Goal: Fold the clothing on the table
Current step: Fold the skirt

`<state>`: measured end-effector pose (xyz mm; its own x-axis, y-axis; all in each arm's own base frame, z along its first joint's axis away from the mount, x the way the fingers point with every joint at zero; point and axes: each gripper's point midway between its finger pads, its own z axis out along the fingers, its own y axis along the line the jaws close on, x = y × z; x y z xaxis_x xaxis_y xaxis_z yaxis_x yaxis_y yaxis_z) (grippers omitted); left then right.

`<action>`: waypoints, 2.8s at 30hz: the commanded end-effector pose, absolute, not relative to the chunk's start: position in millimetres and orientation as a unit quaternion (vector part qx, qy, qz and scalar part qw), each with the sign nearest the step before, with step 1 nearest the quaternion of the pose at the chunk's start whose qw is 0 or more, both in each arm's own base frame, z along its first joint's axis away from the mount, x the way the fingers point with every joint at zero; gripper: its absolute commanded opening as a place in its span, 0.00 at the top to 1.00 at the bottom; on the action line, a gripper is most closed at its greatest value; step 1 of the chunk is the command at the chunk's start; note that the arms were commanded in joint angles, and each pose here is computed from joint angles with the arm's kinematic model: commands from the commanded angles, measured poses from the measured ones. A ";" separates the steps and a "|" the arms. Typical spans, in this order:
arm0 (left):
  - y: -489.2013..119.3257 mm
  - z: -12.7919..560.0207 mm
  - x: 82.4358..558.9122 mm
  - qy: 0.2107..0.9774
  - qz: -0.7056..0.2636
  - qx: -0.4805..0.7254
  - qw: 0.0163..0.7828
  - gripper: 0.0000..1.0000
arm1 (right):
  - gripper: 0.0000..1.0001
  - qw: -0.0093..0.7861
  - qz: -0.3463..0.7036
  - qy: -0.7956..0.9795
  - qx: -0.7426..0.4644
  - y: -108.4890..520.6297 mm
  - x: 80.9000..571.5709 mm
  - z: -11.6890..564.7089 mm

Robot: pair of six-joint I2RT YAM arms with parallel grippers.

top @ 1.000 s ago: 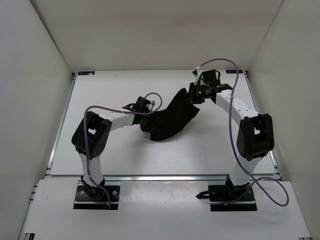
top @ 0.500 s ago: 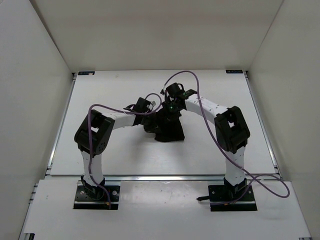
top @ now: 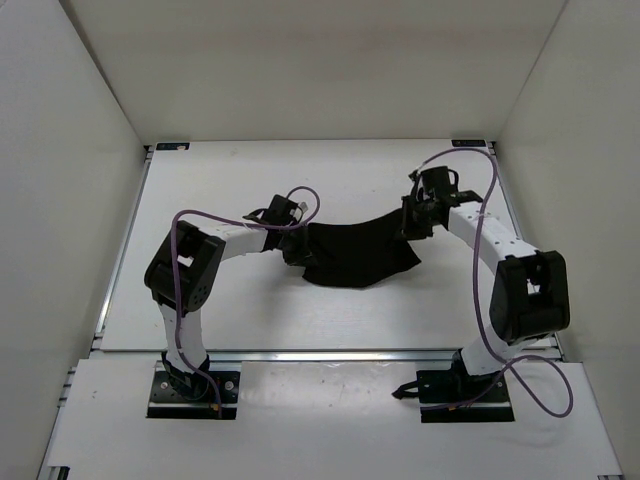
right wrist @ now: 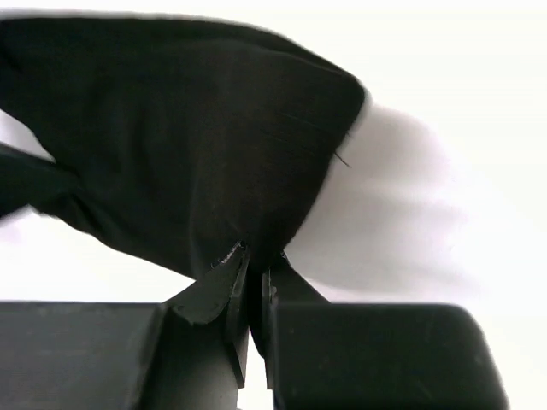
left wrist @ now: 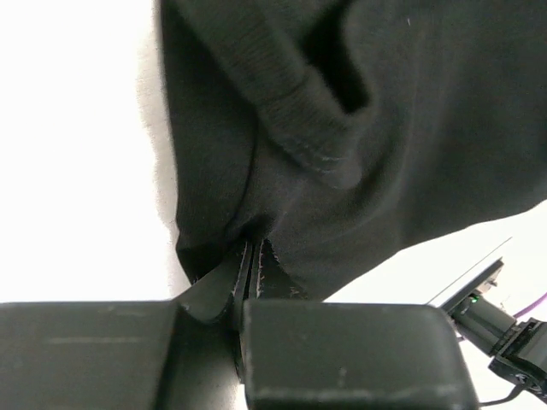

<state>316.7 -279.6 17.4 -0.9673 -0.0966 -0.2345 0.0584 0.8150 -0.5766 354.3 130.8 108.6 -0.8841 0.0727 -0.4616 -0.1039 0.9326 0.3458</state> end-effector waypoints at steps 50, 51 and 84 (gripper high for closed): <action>-268.4 13.3 286.1 0.966 -0.223 0.038 0.121 1.00 | 1.00 0.217 0.214 0.936 0.173 91.2 253.3 40.6; -269.8 12.7 285.4 0.967 -0.221 0.034 0.121 1.00 | 1.00 0.232 0.205 0.938 0.158 90.1 270.6 53.9; -312.9 17.7 308.9 0.936 -0.326 -0.037 0.128 1.00 | 1.00 0.180 0.021 0.975 -0.127 169.1 301.3 124.2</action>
